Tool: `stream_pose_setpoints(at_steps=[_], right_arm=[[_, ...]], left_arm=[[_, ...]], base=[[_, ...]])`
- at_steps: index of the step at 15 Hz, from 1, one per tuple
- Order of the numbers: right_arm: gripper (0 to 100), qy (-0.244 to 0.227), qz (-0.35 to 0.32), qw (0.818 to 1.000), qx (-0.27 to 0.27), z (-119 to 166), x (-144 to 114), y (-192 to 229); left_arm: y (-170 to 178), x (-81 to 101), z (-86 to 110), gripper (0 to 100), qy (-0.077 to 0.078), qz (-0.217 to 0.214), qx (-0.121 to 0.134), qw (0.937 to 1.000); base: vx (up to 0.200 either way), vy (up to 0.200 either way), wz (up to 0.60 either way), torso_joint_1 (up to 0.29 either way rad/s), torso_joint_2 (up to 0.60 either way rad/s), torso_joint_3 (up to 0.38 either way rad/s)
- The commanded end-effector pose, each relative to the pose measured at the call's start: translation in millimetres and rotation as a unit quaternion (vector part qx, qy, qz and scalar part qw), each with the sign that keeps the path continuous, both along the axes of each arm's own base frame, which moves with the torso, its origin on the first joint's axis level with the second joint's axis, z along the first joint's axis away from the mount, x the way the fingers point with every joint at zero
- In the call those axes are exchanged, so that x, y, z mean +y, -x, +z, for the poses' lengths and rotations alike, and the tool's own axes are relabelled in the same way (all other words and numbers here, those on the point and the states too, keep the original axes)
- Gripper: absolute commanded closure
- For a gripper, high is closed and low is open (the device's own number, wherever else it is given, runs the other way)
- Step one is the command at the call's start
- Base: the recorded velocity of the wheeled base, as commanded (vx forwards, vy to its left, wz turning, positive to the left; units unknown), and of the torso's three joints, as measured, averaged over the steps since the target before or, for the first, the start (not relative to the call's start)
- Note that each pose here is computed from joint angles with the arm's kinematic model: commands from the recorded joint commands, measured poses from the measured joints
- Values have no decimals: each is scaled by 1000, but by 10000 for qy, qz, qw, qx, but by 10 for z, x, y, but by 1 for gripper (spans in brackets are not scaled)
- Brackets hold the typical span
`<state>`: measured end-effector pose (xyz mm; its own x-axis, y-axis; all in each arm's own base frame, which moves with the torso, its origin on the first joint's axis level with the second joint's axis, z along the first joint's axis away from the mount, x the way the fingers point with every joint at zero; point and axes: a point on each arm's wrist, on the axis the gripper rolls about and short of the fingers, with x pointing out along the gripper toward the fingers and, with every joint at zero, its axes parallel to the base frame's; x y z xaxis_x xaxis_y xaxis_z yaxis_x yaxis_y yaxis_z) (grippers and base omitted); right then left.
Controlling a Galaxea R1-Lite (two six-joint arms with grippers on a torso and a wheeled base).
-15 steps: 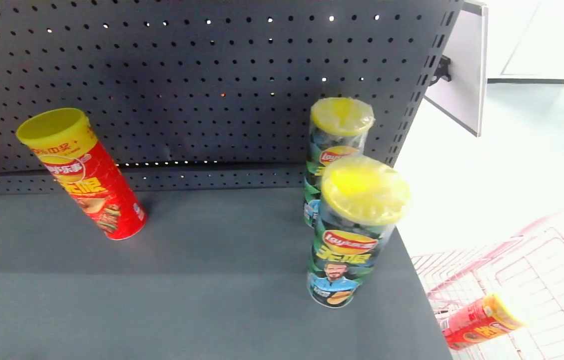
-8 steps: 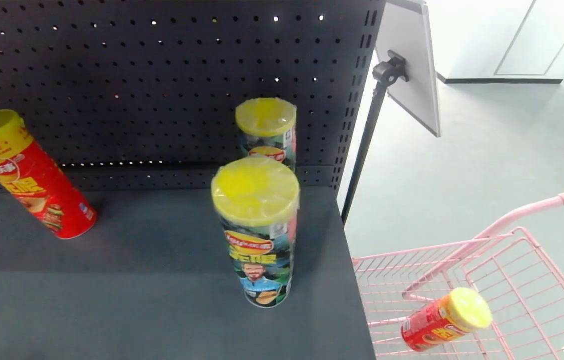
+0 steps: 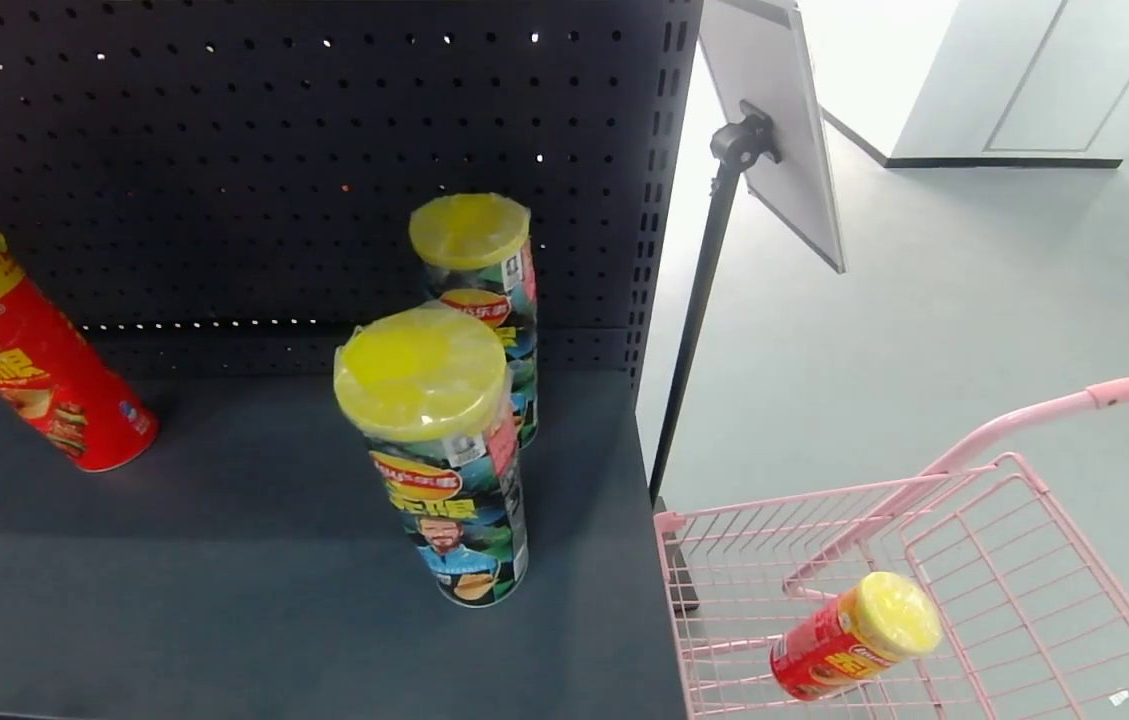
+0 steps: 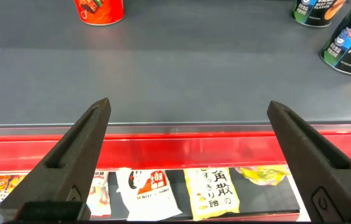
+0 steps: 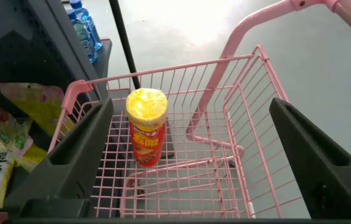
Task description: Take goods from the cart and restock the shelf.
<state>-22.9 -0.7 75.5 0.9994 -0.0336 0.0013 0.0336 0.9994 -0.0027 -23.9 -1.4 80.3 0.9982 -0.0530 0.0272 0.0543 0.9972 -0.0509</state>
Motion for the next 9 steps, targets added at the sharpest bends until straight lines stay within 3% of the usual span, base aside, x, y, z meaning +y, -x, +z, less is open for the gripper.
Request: stream_pose_setpoints(at_steps=[1, 6, 9], right_arm=[[0, 2, -1, 10000, 6, 0, 0, -1], [0, 2, -1, 10000, 6, 0, 0, -1], [0, 2, -1, 10000, 6, 0, 0, -1]], left_arm=[[-1, 0, 0, 0, -10, 4, 5, 10000], [-1, 0, 0, 0, -2, 4, 6, 10000], [-1, 0, 0, 0, 6, 4, 6, 10000]], base=[[0, 0, 0, 0, 0, 0], [0, 0, 0, 0, 0, 0], [-200, 0, 0, 2, 2, 5]])
